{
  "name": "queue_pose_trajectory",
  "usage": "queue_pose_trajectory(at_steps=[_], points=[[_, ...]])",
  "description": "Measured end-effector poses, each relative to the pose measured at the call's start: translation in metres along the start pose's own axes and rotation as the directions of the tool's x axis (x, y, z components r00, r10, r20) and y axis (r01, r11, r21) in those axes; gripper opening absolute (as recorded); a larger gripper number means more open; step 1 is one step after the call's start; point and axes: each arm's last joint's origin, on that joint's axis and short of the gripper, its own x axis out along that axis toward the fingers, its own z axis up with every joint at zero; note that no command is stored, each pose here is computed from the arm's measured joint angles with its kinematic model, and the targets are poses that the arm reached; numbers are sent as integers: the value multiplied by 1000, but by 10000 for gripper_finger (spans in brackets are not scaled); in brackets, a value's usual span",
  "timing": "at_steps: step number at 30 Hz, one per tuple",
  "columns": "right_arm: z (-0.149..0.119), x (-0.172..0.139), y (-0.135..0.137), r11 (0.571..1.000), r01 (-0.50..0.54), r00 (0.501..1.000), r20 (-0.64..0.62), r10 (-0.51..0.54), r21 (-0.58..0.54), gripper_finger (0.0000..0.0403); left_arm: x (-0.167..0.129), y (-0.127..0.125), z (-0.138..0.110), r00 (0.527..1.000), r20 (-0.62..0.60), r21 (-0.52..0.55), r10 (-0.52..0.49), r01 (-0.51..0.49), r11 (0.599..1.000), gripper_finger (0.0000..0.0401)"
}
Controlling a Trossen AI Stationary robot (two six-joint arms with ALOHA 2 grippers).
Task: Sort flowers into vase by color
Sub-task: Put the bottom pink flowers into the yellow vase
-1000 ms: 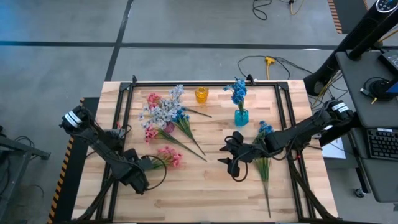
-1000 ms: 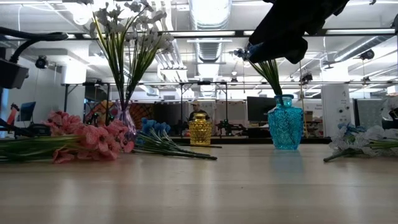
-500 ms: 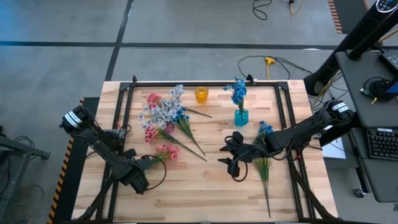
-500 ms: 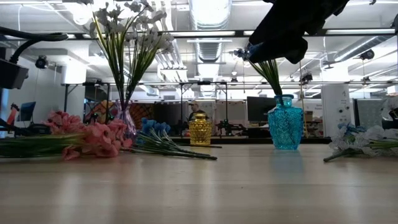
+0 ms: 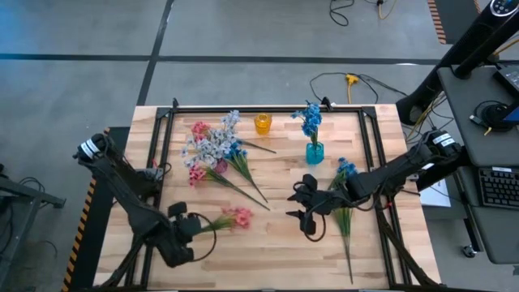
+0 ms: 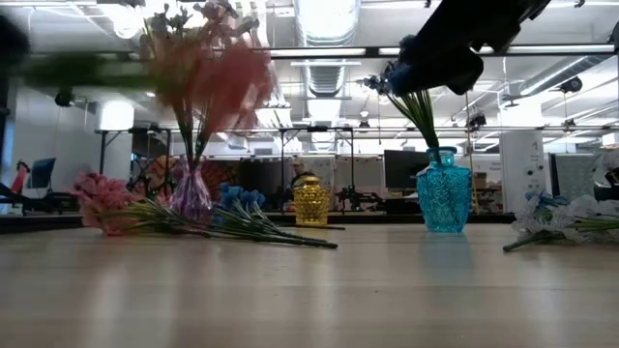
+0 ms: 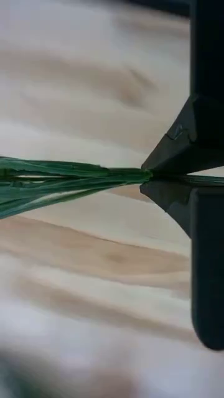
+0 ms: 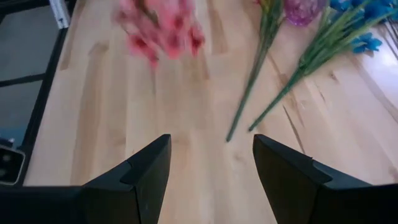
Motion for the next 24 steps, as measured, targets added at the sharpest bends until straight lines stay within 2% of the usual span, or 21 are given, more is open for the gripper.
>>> queue_pose_trajectory(at_steps=[4,6,9,12,16,18,21,24], points=[[0,-2,9,998,-23,998,55,26,-65,219,-29,-13,22,962,264,160,-65,23,987,1],[-1,-3,13,995,-30,995,91,39,-98,219,-39,-17,32,924,371,235,-91,1,972,0],[-3,-4,19,989,-14,988,151,36,-148,219,-48,-20,46,842,532,309,-89,-95,946,0],[-3,-4,25,982,21,973,228,23,-188,219,-48,-21,60,766,633,357,-110,-164,920,0],[3,1,33,968,25,933,355,67,-249,219,-35,-19,78,691,695,435,-201,-181,882,0],[9,3,39,959,34,895,435,97,-282,219,-24,-12,85,656,719,436,-229,-170,884,0],[12,8,45,940,58,849,512,130,-336,219,-6,1,89,605,769,388,-208,-182,903,0],[14,12,49,937,70,805,575,150,-342,219,8,12,87,545,814,338,-199,-168,926,0]])
